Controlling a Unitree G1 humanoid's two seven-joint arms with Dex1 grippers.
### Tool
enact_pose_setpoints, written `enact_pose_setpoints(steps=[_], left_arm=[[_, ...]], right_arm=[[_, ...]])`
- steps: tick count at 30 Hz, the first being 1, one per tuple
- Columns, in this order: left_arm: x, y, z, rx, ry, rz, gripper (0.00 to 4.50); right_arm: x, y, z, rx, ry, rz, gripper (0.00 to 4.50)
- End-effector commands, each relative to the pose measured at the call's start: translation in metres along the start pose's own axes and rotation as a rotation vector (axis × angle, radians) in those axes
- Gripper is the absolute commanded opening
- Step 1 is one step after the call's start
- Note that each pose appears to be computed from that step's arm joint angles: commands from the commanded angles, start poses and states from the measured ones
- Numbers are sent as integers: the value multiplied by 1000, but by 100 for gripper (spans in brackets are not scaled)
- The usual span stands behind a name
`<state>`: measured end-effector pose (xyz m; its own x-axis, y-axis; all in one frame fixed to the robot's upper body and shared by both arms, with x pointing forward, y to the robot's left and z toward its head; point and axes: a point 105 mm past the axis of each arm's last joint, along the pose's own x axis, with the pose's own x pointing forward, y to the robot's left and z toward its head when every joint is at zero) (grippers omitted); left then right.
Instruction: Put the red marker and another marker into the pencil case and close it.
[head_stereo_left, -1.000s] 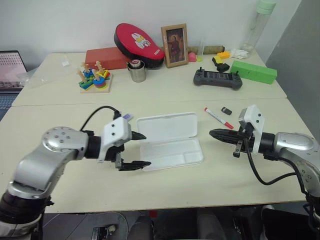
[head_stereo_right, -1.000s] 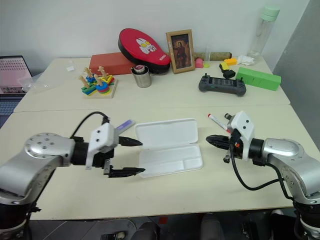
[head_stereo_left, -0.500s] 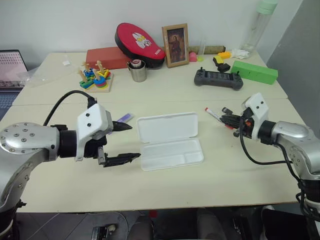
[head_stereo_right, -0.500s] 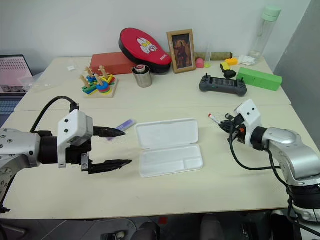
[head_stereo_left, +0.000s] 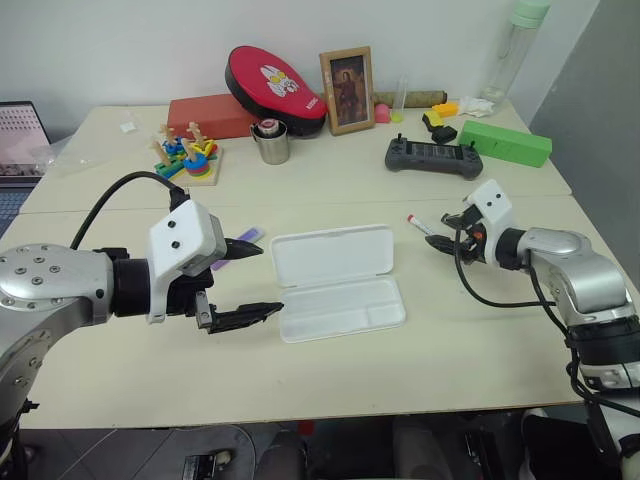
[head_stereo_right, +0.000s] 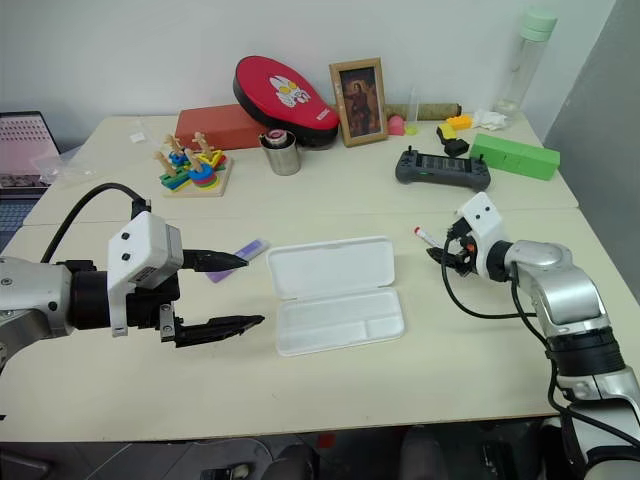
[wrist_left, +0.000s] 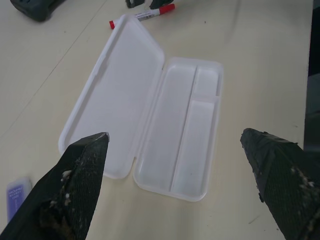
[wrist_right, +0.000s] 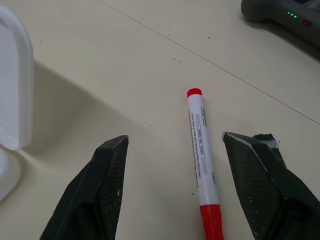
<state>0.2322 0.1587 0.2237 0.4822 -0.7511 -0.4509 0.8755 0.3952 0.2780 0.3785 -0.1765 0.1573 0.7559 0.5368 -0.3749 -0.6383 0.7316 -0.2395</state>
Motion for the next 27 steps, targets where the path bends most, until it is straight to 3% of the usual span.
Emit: enact_pose_setpoints(steps=[1,7,19,22,27], left_arm=[[-5,-1,9,47,-5,23,450],[-5,-3,12,49,-4,23,450],[-5,-3,13,41,-5,37,450],[-5,-4,13,40,-4,38,450],[-5,-4,12,37,0,37,450]], right_arm=[[9,-5,6,-41,-13,3,317],[22,-15,-12,-68,64,12,317],[32,-21,-25,85,114,55,317],[33,-20,-26,93,121,55,273],[34,-17,-26,69,119,66,148]])
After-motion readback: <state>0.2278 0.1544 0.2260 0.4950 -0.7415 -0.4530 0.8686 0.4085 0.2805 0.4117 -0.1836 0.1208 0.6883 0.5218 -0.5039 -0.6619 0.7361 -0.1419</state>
